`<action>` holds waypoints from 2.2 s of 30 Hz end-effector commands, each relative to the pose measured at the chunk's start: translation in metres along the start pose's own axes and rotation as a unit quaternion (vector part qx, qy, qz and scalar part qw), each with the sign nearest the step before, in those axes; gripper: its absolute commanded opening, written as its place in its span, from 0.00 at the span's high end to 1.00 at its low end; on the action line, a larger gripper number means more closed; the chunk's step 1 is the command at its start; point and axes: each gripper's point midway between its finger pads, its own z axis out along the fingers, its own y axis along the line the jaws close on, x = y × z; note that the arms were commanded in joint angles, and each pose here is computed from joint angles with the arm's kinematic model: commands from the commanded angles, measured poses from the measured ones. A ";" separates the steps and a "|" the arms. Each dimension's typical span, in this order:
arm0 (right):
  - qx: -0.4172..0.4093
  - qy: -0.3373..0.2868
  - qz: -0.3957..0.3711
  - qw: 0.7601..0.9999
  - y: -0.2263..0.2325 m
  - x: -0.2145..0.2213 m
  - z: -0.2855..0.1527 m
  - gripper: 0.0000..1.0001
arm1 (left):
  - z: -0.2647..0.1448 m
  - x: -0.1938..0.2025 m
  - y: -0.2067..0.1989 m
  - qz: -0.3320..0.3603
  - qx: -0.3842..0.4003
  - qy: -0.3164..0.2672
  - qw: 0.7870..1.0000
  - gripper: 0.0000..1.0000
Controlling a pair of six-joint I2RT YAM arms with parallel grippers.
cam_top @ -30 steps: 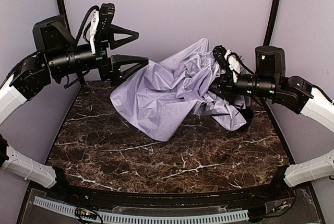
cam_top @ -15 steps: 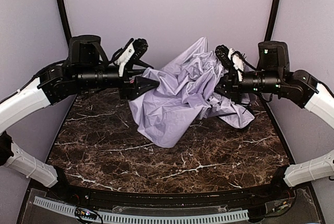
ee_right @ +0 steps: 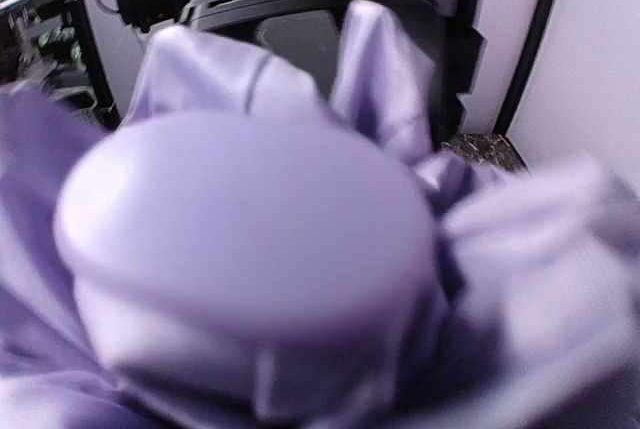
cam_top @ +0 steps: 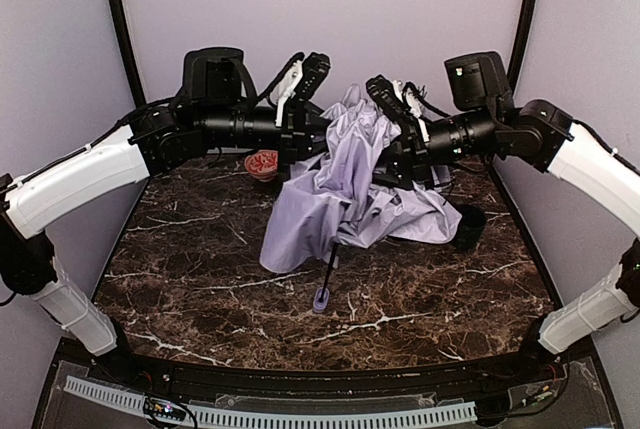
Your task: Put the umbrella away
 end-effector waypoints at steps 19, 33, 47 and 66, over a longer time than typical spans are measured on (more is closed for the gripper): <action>0.000 -0.068 -0.014 0.998 0.006 -0.035 0.019 0.55 | 0.020 -0.014 -0.042 -0.048 0.121 -0.068 0.989 0.87; 0.142 -0.048 0.044 0.988 -0.031 0.010 -0.011 0.89 | -0.050 0.002 0.044 -0.088 -0.089 -0.041 0.991 0.21; 0.206 -0.107 0.144 0.962 -0.071 0.003 -0.022 0.88 | -0.087 0.024 0.004 -0.026 -0.076 0.008 0.997 0.09; 0.274 -0.228 0.295 0.886 -0.107 -0.027 -0.062 0.93 | -0.050 0.129 -0.016 -0.029 -0.024 0.048 0.998 0.11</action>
